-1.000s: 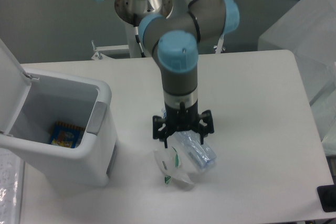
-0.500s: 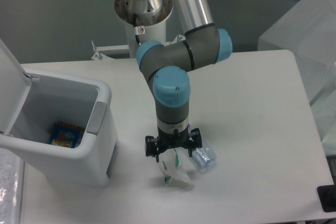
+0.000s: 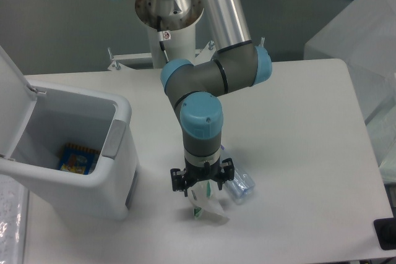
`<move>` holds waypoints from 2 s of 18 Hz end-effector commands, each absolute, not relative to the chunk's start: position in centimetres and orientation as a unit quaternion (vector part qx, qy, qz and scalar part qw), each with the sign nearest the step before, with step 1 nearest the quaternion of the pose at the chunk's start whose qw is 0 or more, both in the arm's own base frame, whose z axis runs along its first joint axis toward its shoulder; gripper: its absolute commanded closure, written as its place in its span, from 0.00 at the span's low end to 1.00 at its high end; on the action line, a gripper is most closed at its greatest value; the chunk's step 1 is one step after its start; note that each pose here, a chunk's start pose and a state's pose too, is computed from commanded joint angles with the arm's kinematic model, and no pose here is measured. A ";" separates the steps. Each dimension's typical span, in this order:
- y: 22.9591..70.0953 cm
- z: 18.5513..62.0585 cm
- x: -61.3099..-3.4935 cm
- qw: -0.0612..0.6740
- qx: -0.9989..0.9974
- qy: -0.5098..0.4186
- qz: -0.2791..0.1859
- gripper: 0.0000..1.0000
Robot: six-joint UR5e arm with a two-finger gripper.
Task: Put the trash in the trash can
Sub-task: 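Close the gripper on the plastic bag and lift it, then carry the held bag over the white trash bin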
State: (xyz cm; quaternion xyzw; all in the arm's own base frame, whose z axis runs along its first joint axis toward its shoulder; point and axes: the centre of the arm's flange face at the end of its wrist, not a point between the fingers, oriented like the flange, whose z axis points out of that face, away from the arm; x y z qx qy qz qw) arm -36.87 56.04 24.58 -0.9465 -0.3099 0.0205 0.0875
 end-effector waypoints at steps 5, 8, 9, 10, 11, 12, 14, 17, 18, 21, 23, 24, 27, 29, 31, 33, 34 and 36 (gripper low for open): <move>55.9 24.4 -36.8 0.085 -0.948 -0.307 0.021 0.72; 55.9 24.4 -36.8 0.086 -0.949 -0.304 0.021 0.79; 55.9 24.4 -36.8 0.086 -0.949 -0.304 0.021 0.83; 56.0 24.4 -36.8 0.086 -0.948 -0.304 0.021 0.84; 56.0 24.5 -36.8 0.087 -0.949 -0.303 0.022 0.86; 56.0 24.5 -36.8 0.087 -0.949 -0.303 0.022 0.87; 56.0 24.8 -36.9 0.090 -0.948 -0.303 0.022 0.87; 56.3 25.9 -37.1 0.100 -0.947 -0.303 0.026 0.87; 56.4 26.7 -37.2 0.107 -0.946 -0.304 0.028 0.87; 57.2 30.0 -37.4 0.146 -0.942 -0.301 0.018 0.87; 57.7 32.7 -37.9 0.182 -0.936 -0.302 0.000 0.87; 57.9 33.6 -38.2 0.196 -0.931 -0.307 -0.010 0.87; 57.9 38.0 -38.9 0.242 -0.912 -0.331 -0.025 0.86; 58.3 41.2 -39.7 0.273 -0.896 -0.348 -0.033 0.85; 58.5 43.7 -40.1 0.299 -0.881 -0.364 -0.050 0.85; 58.1 46.4 -39.5 0.325 -0.874 -0.356 -0.067 0.85; 57.5 47.9 -39.3 0.339 -0.869 -0.352 -0.076 0.85; 57.3 49.6 -38.4 0.360 -0.864 -0.336 -0.106 0.85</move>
